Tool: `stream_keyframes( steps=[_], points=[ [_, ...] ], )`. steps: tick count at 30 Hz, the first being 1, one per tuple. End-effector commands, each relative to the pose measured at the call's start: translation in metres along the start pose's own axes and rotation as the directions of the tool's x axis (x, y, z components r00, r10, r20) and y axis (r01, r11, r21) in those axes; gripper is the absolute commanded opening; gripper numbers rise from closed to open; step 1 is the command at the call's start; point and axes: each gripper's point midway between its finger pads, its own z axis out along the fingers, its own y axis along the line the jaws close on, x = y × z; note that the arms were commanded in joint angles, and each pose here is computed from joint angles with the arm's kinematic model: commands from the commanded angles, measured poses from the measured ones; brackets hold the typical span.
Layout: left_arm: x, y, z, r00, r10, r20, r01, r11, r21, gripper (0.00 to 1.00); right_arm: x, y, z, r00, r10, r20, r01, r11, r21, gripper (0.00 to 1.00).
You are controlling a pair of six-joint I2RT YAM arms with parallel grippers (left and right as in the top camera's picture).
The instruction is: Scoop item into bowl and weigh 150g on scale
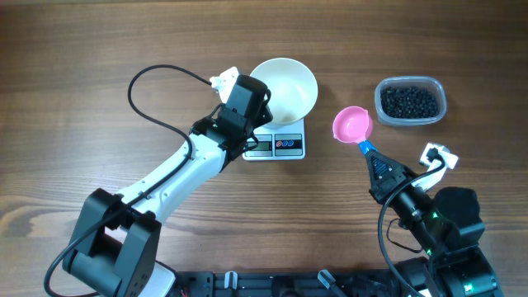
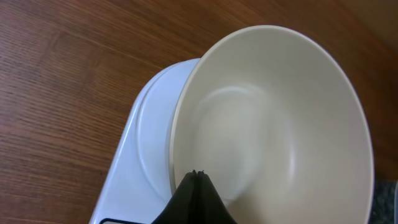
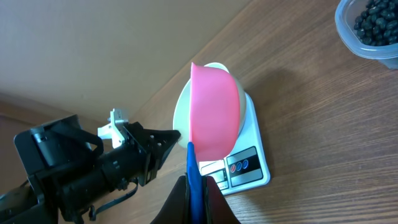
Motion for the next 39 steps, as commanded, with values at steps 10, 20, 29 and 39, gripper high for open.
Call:
stream_keyframes(
  steps=[10, 20, 29, 39],
  points=[
    [-0.021, 0.006, -0.007, 0.995, 0.010, 0.096, -0.006, 0.999, -0.043, 0.04, 0.001, 0.003, -0.003, 1.000, -0.002, -0.006, 0.002, 1.000, -0.013, 0.05],
    [-0.041, -0.003, -0.009, 0.983, -0.015, 0.183, 0.017, 1.000, -0.011, 0.04, 0.002, 0.001, -0.003, 1.000, 0.000, -0.012, 0.000, 1.000, -0.006, 0.04],
    [-0.057, -0.015, 0.001, 0.983, 0.063, 0.173, -0.079, 0.993, 0.085, 0.04, 0.007, -0.004, -0.003, 1.000, 0.005, -0.031, -0.005, 1.000, 0.017, 0.05],
    [-0.054, -0.045, -0.015, 0.937, 0.339, 0.081, -0.347, 0.928, 0.138, 0.04, 0.008, -0.006, -0.003, 0.999, 0.007, -0.035, -0.006, 1.000, 0.023, 0.04]
  ],
)
